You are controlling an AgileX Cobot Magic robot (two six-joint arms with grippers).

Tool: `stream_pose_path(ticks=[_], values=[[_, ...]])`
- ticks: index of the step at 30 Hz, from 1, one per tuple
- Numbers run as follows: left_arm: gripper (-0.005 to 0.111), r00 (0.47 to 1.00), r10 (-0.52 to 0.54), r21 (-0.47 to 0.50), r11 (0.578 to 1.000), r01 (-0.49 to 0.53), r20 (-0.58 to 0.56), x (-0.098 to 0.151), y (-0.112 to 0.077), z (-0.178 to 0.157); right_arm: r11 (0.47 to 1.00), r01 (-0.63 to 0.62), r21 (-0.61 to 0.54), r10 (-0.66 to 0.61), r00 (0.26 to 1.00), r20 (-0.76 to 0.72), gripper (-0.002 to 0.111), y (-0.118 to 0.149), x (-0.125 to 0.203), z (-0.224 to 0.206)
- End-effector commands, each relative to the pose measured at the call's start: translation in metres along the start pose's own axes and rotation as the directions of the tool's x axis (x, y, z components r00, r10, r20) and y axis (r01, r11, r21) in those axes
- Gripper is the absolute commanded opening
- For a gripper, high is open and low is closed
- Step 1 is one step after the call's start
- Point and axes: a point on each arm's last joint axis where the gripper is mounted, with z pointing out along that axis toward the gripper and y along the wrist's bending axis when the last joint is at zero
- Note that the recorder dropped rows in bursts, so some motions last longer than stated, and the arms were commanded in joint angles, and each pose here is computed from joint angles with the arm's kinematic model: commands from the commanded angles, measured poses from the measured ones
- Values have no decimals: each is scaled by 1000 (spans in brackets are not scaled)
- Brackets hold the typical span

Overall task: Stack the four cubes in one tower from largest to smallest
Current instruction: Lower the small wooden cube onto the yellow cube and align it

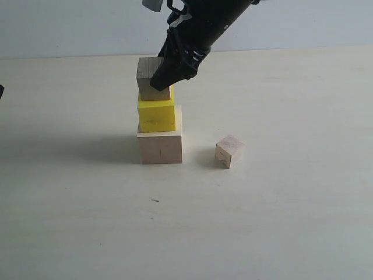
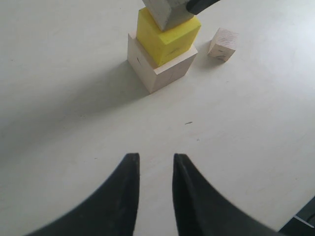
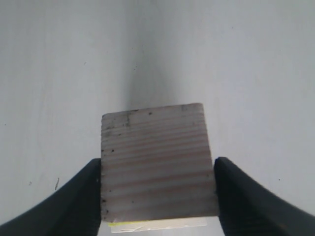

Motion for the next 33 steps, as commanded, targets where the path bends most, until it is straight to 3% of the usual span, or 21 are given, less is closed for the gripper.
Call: stream_pose_path(ticks=[1,15,17,22,33], values=[[26,1000,-2,0,1000,2,16,-1,0,-1,1000,1,-1,-1,1000,12,46,0,-1,-3],[26,1000,-2,0,1000,2,16,-1,0,-1,999,0,-32,0,1000,5,46,2,-1,-3],[26,1000,-2,0,1000,2,16,-1,0,-1,1000,0,-25,0,1000,8,49,2,-1,-3],[26,1000,-2,0,1000,2,16,-1,0,-1,1000,0,-1,0,1000,15,68,-1,-2,-3],[26,1000,0,0,1000,0,16,-1,0,-1,1000,0,7,0,1000,18,70,-1,-2,-3]])
